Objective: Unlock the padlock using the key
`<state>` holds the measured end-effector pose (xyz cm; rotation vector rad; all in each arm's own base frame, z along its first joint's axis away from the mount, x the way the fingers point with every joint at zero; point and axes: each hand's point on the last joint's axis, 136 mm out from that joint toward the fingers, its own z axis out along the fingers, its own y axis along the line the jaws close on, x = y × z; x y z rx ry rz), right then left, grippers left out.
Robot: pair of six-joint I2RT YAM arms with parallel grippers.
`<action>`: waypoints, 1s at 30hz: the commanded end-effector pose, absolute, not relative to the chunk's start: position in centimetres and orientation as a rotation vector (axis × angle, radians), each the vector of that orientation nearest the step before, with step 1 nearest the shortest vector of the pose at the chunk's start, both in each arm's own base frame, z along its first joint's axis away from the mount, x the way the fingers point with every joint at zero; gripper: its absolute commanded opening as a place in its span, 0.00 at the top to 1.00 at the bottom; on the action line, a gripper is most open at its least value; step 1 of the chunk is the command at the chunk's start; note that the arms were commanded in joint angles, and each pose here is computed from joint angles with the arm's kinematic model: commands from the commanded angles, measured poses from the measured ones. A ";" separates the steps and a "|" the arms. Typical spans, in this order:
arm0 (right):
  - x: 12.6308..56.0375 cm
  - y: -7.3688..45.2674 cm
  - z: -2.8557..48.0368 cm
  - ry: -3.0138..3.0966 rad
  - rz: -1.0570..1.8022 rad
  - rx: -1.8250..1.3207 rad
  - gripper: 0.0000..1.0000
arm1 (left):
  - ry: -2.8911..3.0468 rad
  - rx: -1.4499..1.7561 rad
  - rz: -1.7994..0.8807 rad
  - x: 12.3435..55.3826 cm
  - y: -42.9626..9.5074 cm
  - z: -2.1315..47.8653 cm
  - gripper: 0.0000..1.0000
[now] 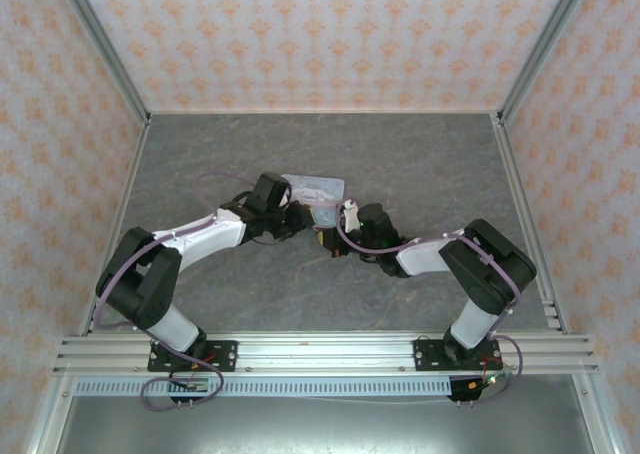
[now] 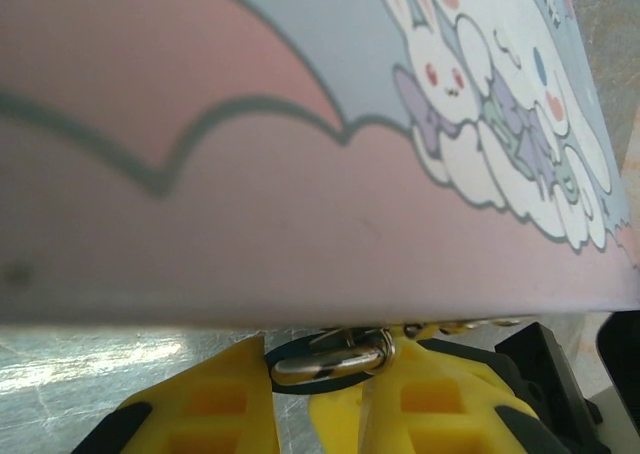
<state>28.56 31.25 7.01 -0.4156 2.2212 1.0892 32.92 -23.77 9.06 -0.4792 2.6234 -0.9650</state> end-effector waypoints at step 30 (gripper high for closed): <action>28.7 31.6 9.5 2.114 1.122 -0.422 1.00 | 2.600 -0.463 -0.998 32.7 -24.3 10.4 0.85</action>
